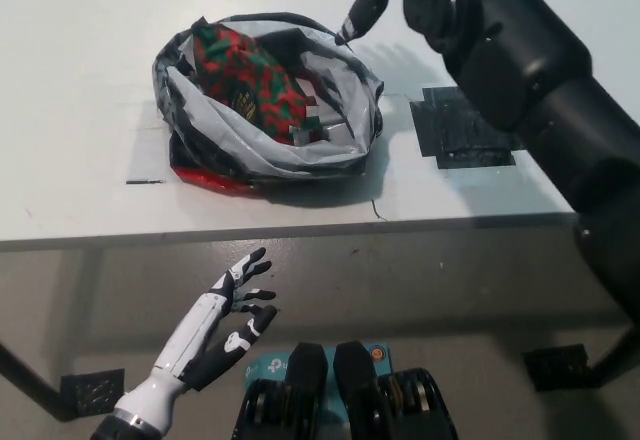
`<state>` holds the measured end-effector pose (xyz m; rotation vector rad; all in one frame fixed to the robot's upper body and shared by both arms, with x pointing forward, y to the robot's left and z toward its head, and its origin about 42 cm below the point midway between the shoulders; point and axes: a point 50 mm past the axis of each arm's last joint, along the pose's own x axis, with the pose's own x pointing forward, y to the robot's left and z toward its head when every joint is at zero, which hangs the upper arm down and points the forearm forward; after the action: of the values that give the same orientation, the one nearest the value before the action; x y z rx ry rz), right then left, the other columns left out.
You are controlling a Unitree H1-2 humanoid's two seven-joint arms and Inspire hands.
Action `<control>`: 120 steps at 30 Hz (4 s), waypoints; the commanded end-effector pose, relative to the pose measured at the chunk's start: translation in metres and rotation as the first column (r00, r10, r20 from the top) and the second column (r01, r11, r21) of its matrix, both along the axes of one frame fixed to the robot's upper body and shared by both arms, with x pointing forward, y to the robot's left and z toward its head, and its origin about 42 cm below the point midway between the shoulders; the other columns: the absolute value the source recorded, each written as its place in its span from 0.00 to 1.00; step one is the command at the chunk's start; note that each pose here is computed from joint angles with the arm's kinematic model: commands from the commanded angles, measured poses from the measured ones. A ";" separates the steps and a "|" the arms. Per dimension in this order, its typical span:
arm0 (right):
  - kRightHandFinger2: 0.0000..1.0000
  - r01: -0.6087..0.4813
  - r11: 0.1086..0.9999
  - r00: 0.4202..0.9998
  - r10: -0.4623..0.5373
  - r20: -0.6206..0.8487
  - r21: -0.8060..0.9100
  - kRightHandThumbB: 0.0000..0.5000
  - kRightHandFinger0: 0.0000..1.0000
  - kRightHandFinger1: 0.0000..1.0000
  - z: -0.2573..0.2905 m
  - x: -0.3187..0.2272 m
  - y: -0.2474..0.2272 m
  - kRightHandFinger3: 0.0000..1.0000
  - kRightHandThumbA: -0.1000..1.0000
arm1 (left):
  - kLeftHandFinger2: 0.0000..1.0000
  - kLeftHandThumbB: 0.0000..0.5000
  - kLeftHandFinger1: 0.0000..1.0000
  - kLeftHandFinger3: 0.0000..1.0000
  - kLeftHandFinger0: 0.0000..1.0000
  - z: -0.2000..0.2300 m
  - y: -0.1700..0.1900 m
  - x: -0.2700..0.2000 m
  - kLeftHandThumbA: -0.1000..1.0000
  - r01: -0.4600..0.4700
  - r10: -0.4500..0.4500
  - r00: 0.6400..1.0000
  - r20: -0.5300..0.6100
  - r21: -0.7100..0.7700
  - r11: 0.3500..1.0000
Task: The robot uses its right hand to pick up a bag of coffee beans and puts it in the black plastic bag, then the robot grabs the top of the bag and lifts it.
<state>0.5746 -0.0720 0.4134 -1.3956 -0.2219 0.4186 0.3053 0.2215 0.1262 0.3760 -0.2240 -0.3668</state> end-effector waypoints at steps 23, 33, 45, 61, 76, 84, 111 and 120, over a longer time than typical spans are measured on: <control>1.00 0.065 0.986 0.987 -0.041 -0.155 0.155 0.91 1.00 1.00 -0.022 -0.006 0.005 1.00 1.00 | 0.87 0.33 0.72 1.00 0.68 0.012 0.000 0.004 0.89 0.026 -0.027 0.998 0.054 0.015 1.000; 1.00 0.102 0.982 0.986 -0.079 -0.145 0.161 0.84 0.57 0.82 -0.029 -0.002 0.001 1.00 1.00 | 0.87 0.31 0.72 1.00 0.68 0.012 -0.001 0.003 0.88 0.025 -0.026 0.998 0.057 0.012 1.000; 0.60 0.136 0.983 0.988 -0.125 -0.090 0.123 0.74 0.26 0.41 -0.043 0.005 -0.008 0.87 0.94 | 0.88 0.29 0.72 1.00 0.68 0.013 0.000 0.005 0.88 0.025 -0.026 0.998 0.064 0.014 1.000; 0.27 0.171 0.968 0.982 -0.152 -0.113 0.184 0.67 0.08 0.21 -0.052 0.006 -0.011 0.37 0.78 | 0.87 0.31 0.72 1.00 0.68 0.016 -0.002 0.009 0.90 0.029 -0.031 0.997 0.070 0.024 0.999; 0.47 0.341 0.738 0.890 -0.054 -0.452 0.582 0.29 0.00 0.12 -0.051 0.004 -0.006 0.69 0.00 | 0.87 0.32 0.72 1.00 0.68 0.020 -0.004 0.015 0.90 0.033 -0.035 0.997 0.074 0.025 0.999; 0.66 0.373 0.649 0.890 -0.049 -0.453 0.663 0.39 0.00 0.24 -0.080 0.002 -0.005 0.32 0.00 | 0.87 0.31 0.71 1.00 0.67 0.022 -0.004 0.017 0.91 0.035 -0.037 0.996 0.081 0.027 0.999; 0.83 0.530 -0.029 0.822 0.265 -0.505 0.847 0.29 0.00 0.24 -0.034 0.000 -0.008 1.00 0.00 | 0.84 0.28 0.71 1.00 0.69 0.021 -0.004 0.015 0.91 0.032 -0.034 0.997 0.075 0.032 0.999; 1.00 0.114 0.786 0.993 -0.081 -0.081 0.607 0.99 1.00 1.00 -0.014 -0.026 0.016 1.00 0.89 | 0.82 0.28 0.70 1.00 0.69 0.022 -0.004 0.015 0.93 0.031 -0.035 0.996 0.077 0.050 0.998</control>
<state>0.5648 -0.0758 0.3398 -0.0684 0.1364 0.2887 0.3169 0.2178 0.1359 0.4036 -0.2540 -0.3816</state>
